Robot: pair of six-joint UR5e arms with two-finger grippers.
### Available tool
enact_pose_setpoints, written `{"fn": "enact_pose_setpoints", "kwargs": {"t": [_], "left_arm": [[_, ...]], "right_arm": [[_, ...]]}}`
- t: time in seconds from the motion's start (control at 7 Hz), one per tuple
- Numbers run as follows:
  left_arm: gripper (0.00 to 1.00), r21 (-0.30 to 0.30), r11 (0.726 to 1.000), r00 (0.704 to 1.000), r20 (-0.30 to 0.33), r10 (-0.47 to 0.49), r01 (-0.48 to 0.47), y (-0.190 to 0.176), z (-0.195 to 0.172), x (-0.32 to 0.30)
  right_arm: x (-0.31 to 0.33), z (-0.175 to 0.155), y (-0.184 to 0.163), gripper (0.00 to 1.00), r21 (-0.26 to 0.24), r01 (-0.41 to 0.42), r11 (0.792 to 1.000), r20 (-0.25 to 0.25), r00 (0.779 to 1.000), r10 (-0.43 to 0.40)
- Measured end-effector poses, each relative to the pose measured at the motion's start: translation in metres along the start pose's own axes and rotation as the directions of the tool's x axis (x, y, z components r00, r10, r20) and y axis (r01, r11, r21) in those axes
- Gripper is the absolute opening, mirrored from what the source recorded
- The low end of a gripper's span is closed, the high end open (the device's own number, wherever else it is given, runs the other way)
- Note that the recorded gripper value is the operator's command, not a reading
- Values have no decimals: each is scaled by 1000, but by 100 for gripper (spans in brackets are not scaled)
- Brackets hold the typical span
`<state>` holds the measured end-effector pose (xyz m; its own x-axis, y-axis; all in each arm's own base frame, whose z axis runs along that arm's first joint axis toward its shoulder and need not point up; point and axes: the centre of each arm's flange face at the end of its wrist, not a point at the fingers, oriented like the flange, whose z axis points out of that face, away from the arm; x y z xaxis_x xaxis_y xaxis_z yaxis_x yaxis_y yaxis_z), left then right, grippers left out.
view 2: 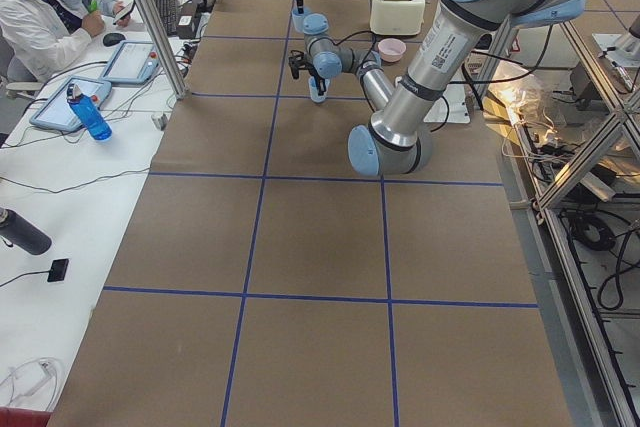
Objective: Stack blue cups with both arms
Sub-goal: 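Release the center blue cup with the left gripper while the right gripper lifts its cup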
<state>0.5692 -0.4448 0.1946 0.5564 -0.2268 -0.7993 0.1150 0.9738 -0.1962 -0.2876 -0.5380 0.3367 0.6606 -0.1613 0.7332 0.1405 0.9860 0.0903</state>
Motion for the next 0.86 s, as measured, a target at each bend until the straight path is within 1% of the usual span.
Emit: {"fn": "enact_pose_setpoints", "kwargs": {"t": [0.14,0.29,0.43,0.57,0.71,0.86], "left_arm": [[0,-2,1000,1000,-2,2,-2,1,1,2],[11,-4,1000,1000,-6,6,-6,3,1,5],[40,-6,1000,1000,-9,9,-9,5,2,7],[60,-8,1000,1000,-10,12,-12,7,3,8],[91,-7,1000,1000,-19,17,-17,7,3,8],[96,-5,1000,999,-34,28,-28,7,3,9]], "right_arm": [[-6,-3,-2,0,5,4,1000,5,1000,-4],[-13,-6,-4,0,10,3,1000,10,1000,-3],[-18,-8,-6,0,14,-1,1000,14,1000,0],[-23,-10,-7,0,17,0,1000,18,1000,-1],[-27,-12,-8,0,20,1,1000,22,1000,-2],[-31,-14,-8,0,22,0,1000,25,1000,-1]]}}
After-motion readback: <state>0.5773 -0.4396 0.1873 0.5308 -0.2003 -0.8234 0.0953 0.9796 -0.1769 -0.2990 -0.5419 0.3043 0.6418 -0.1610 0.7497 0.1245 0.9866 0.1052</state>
